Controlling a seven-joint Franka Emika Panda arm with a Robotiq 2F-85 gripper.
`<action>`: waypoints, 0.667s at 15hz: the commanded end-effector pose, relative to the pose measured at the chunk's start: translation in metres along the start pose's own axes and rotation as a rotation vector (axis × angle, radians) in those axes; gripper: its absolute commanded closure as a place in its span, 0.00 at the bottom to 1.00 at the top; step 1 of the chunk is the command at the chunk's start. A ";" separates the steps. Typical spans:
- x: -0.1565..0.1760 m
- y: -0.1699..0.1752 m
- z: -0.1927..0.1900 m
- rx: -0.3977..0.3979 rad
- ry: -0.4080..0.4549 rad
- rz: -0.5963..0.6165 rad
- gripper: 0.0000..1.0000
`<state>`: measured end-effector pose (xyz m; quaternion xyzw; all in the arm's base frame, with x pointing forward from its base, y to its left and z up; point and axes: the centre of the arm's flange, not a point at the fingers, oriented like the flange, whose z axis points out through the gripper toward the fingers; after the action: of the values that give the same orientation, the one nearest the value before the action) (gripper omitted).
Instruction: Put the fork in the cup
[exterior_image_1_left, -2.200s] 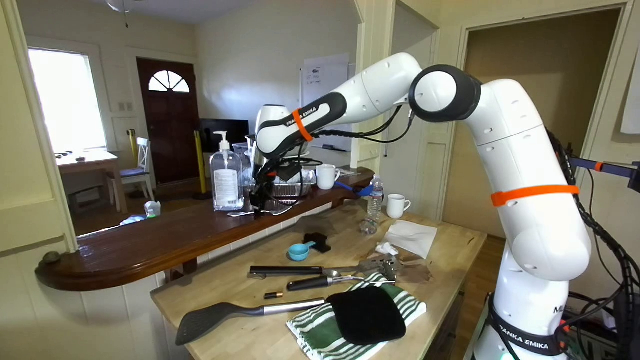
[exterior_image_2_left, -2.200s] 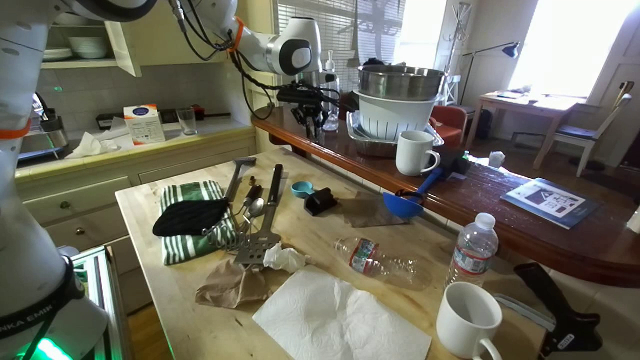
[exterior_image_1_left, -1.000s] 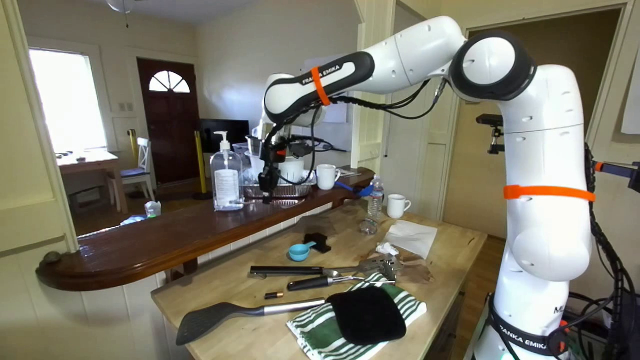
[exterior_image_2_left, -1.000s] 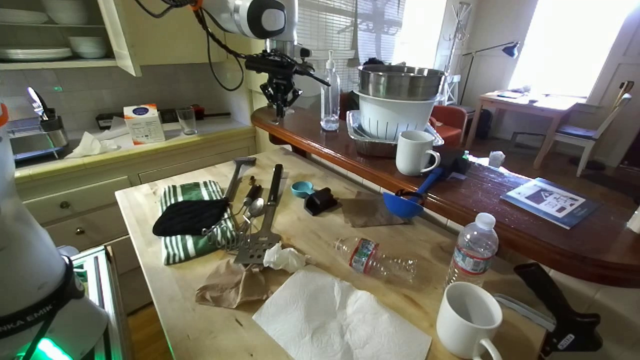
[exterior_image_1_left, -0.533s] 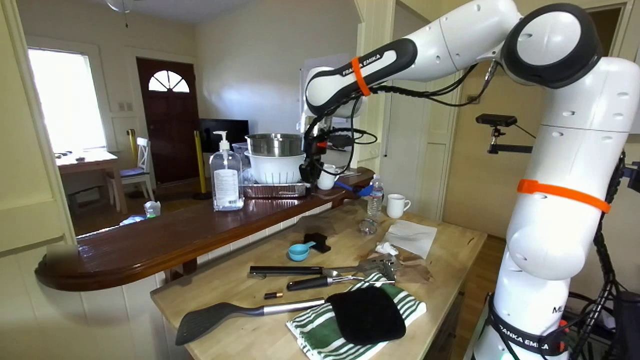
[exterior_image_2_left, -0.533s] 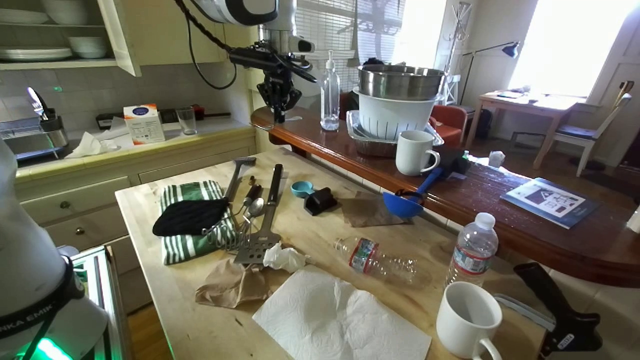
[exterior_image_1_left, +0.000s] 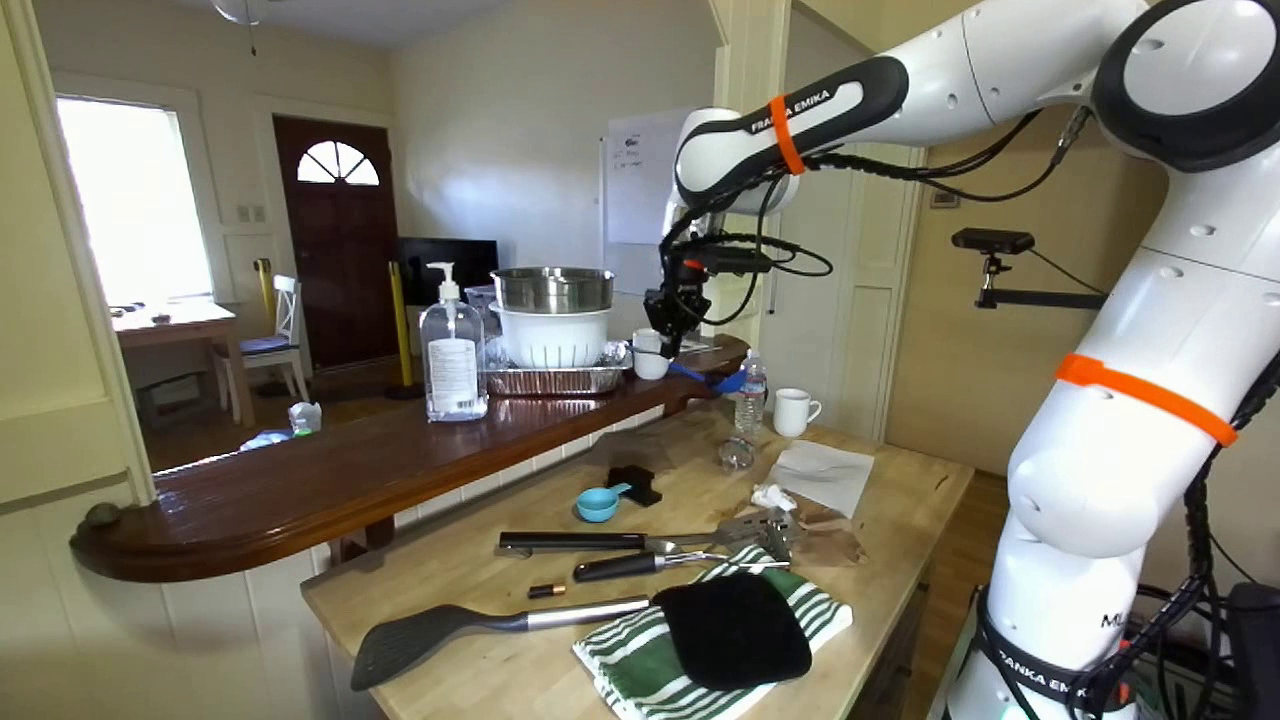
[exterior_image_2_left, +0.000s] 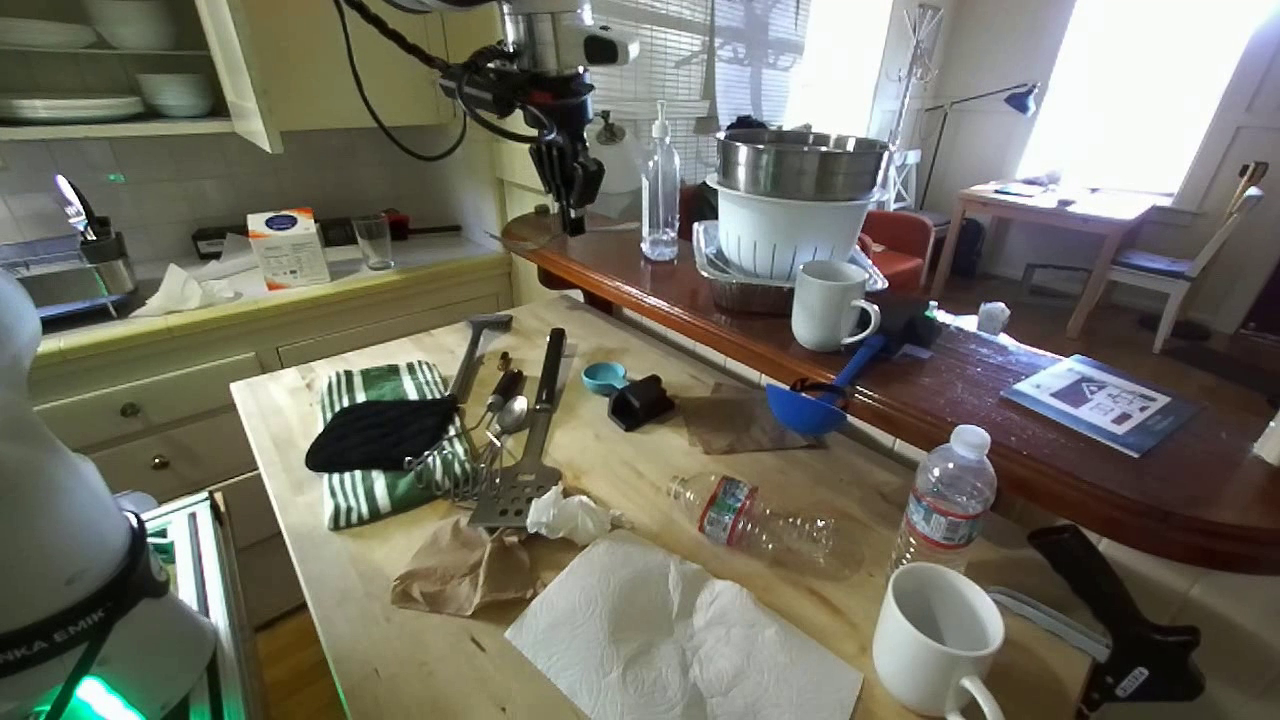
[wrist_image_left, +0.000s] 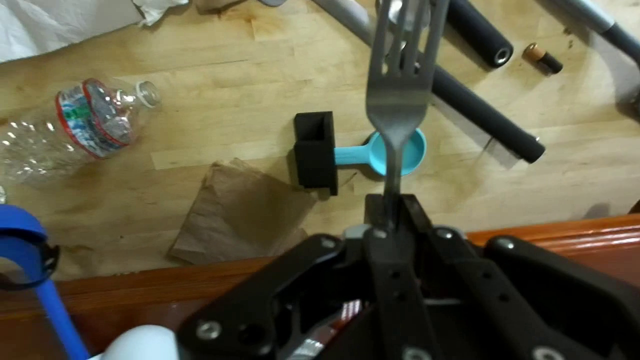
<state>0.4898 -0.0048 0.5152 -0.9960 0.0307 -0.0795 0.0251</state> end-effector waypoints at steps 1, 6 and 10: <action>0.017 0.029 -0.001 -0.070 0.090 0.168 0.97; 0.013 0.033 -0.003 -0.051 0.078 0.146 0.90; 0.030 0.047 -0.006 -0.080 0.163 0.261 0.97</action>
<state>0.5029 -0.0403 0.5203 -0.9850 0.1186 -0.1254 0.0031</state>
